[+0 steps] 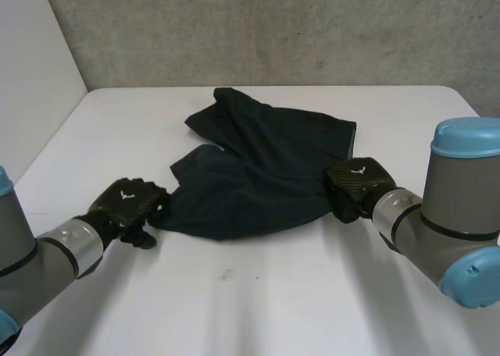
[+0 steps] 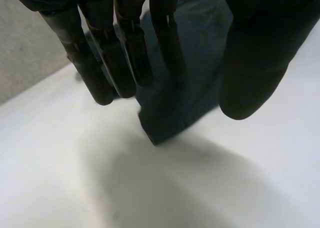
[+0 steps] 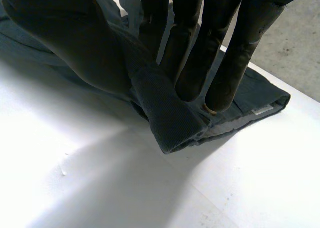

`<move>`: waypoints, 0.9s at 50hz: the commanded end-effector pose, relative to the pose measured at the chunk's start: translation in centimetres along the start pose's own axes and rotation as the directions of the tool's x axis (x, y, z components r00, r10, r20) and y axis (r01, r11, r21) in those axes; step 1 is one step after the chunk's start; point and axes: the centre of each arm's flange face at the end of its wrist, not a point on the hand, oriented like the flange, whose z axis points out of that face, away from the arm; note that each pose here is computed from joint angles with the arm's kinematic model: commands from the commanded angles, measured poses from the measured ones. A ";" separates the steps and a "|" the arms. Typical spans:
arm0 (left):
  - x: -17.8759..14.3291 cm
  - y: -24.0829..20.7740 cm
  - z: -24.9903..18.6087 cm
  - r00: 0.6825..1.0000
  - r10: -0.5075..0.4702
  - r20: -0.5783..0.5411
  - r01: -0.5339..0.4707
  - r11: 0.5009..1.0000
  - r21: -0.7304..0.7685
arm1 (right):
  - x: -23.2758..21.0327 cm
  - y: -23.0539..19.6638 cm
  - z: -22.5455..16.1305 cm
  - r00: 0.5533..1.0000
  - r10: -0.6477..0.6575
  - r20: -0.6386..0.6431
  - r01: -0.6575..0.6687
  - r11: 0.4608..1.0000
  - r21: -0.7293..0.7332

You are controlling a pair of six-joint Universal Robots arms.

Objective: Fold the shorts.

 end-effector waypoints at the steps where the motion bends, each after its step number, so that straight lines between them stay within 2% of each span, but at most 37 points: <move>1: 0.0 1.5 1.7 0.999 -0.018 -0.028 0.016 0.999 -0.038 | -0.3 0.3 -0.1 1.000 0.002 0.012 -0.002 1.000 -0.009; 28: -1.2 1.1 6.2 0.999 0.028 -0.026 -0.028 1.000 0.015 | -0.4 0.7 -0.2 1.000 -0.002 0.023 0.003 1.000 -0.020; 45: -0.9 1.2 7.9 0.998 0.044 -0.045 -0.043 0.999 0.030 | -0.5 0.9 -0.2 1.000 -0.002 0.024 0.003 1.000 -0.024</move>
